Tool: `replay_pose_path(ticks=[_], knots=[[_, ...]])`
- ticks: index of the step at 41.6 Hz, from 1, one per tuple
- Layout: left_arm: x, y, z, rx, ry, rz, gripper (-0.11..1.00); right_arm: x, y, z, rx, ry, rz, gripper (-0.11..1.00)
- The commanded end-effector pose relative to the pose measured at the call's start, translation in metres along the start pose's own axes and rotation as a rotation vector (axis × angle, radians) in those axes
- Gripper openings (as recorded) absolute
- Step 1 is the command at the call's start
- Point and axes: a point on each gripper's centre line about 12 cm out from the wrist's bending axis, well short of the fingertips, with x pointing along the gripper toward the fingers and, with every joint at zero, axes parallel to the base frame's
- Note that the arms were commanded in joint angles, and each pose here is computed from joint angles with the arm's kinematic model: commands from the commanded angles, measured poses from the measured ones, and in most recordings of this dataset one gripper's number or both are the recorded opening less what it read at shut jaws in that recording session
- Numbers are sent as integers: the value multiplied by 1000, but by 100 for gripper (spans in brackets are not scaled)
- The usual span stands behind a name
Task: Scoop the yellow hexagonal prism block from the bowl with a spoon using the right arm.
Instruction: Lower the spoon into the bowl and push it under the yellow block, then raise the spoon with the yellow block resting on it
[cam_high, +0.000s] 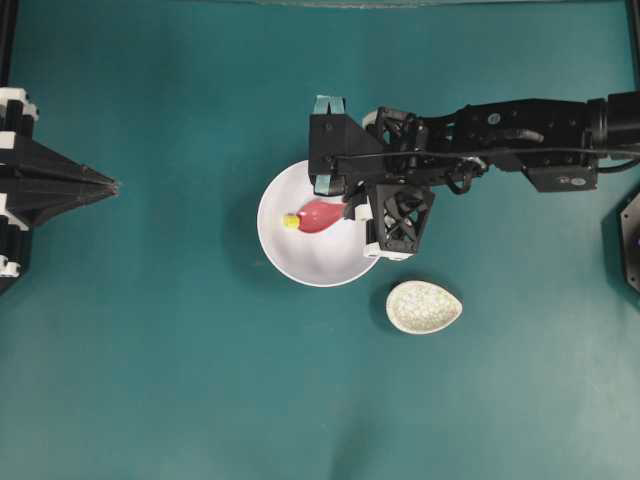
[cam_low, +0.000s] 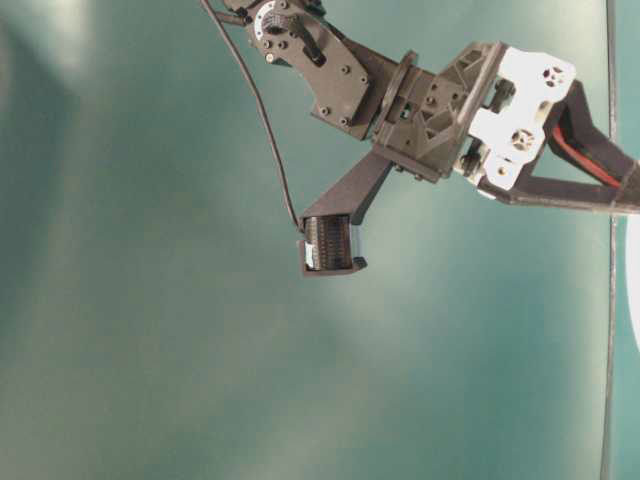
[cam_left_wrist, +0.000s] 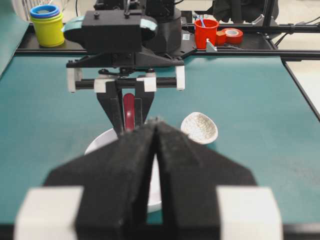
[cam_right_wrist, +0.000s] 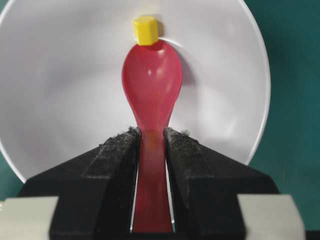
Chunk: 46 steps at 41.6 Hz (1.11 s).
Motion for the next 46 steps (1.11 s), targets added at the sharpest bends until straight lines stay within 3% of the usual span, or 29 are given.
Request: replay_pose_path(ticks=[1,46], knots=[[2,0,10,2,-25,0,0,-9,6,13,-10,-53,3,23],[2,0,10,3,-21,0,0,-14,10,25,-10,-143,-2,23]])
